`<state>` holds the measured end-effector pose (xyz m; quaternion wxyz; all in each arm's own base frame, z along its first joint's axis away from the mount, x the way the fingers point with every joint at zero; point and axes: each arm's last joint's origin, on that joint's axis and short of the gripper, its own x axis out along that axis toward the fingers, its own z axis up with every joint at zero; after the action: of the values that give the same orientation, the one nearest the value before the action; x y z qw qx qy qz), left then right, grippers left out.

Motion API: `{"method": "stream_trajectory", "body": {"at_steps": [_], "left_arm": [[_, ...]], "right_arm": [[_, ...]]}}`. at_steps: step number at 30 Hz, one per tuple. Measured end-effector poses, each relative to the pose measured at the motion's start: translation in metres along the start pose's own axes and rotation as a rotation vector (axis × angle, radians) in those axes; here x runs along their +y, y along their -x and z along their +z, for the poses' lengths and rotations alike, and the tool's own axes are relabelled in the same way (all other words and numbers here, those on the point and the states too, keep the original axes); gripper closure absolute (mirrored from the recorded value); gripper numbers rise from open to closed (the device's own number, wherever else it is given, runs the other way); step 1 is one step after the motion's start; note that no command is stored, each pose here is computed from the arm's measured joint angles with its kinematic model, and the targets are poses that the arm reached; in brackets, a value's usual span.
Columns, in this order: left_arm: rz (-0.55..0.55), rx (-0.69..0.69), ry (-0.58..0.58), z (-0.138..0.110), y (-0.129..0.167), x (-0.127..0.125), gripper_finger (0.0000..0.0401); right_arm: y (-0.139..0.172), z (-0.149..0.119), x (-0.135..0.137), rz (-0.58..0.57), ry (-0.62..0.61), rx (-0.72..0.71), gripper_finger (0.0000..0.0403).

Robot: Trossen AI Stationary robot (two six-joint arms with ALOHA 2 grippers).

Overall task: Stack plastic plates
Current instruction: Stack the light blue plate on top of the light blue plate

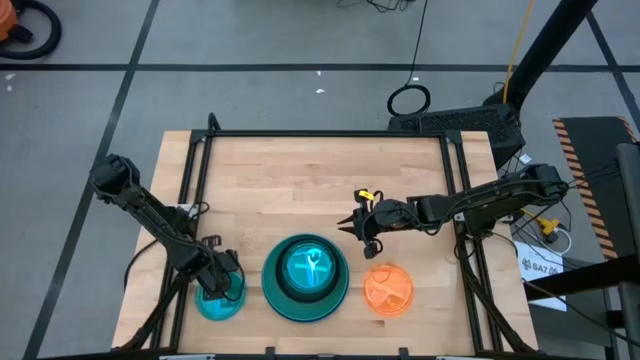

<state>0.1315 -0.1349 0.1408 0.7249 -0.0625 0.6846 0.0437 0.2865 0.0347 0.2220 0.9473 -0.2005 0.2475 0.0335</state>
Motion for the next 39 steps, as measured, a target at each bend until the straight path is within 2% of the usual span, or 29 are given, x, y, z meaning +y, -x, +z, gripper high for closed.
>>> {"method": "stream_trajectory", "body": {"at_steps": [14, 24, 39], "left_arm": [[-0.002, -0.001, -0.001, 0.0, 0.0, 0.0, 0.0328], [0.001, 0.002, 0.011, 0.0, 0.001, 0.0, 0.0394], [0.025, 0.014, -0.014, 0.007, 0.023, -0.008, 0.0395]], "right_arm": [[0.0, 0.0, 0.0, 0.0, 0.001, 0.0, 0.0349], [0.0, 0.0, 0.0, 0.0, 0.0, 0.0, 0.0349], [0.0, 0.0, 0.0, 0.0, 0.0, 0.0, 0.0349]]}}
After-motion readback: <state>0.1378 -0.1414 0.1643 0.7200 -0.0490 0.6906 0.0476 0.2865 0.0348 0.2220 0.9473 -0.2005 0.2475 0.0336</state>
